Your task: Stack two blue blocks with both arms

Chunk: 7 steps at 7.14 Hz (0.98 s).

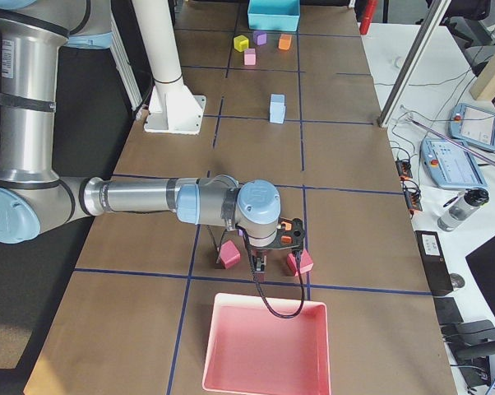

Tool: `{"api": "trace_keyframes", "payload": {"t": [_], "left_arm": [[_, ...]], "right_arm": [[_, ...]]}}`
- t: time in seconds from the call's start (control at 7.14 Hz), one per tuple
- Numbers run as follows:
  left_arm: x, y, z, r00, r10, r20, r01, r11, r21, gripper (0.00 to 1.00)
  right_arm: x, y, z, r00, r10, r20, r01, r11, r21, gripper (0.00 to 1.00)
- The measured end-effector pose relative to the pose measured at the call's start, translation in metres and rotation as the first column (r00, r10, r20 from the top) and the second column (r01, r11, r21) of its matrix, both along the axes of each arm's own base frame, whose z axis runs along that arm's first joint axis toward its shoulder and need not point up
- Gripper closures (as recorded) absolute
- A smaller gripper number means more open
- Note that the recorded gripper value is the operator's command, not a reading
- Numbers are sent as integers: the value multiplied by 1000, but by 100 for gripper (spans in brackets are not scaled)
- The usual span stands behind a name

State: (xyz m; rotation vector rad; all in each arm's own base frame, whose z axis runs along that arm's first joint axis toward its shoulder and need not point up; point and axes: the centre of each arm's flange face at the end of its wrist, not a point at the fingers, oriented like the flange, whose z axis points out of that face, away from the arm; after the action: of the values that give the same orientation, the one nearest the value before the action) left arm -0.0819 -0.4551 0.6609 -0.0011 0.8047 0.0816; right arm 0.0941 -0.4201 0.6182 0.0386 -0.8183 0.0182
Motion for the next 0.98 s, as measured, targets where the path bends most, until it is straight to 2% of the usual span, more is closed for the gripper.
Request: {"api": "trace_keyframes", "payload": {"t": [0.56, 0.98], "left_arm": [[2, 1, 6, 1000, 6, 4, -6, 1000, -9, 0], [2, 1, 6, 1000, 7, 4, -7, 1000, -8, 0]], "right_arm": [[0, 1, 7, 1000, -3, 1, 3, 1000, -12, 0], [0, 3, 25, 1000, -5, 3, 5, 999, -46, 0]]}}
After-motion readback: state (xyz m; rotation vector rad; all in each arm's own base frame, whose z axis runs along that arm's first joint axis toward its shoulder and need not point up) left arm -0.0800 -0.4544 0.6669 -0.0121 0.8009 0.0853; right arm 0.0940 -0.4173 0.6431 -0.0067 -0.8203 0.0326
